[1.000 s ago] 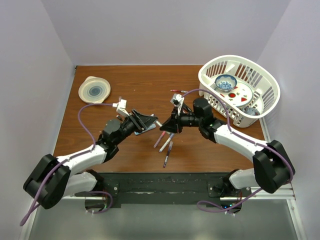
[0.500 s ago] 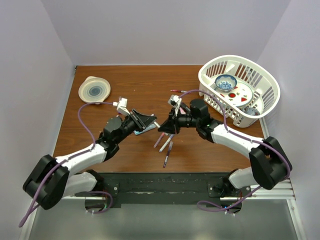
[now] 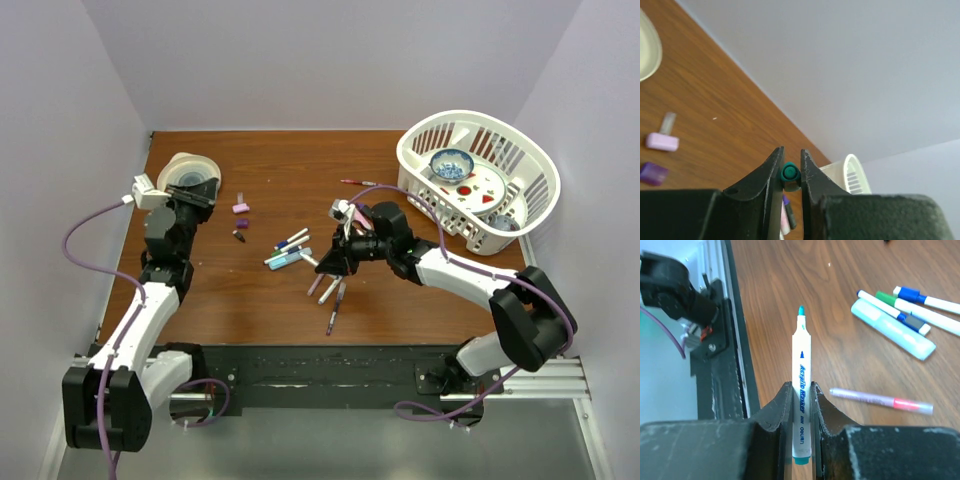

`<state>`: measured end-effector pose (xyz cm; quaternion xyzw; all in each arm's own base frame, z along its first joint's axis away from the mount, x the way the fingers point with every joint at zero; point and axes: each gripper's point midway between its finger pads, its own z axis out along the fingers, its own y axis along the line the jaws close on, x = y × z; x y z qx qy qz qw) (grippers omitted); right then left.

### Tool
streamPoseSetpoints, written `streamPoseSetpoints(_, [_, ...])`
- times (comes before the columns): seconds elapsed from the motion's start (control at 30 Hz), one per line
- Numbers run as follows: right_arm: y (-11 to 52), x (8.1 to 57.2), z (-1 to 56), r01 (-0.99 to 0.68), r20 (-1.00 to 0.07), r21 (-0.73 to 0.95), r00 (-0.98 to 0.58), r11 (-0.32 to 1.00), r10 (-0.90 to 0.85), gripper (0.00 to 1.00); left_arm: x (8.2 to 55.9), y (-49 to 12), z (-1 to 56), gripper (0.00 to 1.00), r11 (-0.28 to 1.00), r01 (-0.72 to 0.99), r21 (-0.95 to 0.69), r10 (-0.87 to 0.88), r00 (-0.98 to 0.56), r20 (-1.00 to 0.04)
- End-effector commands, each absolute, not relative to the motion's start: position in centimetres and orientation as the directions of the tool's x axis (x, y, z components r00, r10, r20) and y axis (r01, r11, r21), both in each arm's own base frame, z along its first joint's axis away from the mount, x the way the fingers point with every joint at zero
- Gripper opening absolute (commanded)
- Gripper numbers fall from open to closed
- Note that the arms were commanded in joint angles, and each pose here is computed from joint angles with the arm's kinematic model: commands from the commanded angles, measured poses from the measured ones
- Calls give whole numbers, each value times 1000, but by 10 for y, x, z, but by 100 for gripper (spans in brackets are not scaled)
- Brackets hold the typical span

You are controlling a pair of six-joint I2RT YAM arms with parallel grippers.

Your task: Open the pen caps

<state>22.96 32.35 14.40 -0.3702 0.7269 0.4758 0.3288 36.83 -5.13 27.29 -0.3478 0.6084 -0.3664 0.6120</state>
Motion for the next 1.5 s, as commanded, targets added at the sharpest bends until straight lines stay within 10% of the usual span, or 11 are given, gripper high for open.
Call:
streamPoseSetpoints(0.0, [311, 244, 145, -893, -866, 314, -408, 322, -288, 0, 372, -45, 218, 0, 556, -130, -821, -831, -114, -545])
streamPoseSetpoints(0.37, [279, 267, 149, -914, -876, 248, -353, 321, -329, 0, 362, -32, 76, 0, 561, -407, -721, -827, -305, -472])
streamPoseSetpoints(0.67, [275, 274, 140, -904, -859, 256, -375, 343, -347, 0, 373, -36, 45, 34, 547, -462, -698, -835, -357, -419])
streamPoseSetpoints(1.1, [256, 296, 143, -874, -862, 197, -370, 445, -345, 0, 385, -39, 101, 70, 587, -347, -731, -805, -348, -481])
streamPoseSetpoints(1.47, [176, 371, 117, -623, -797, -54, -444, 780, -409, 0, 357, -62, 220, 87, 847, 144, -511, -432, -373, -821])
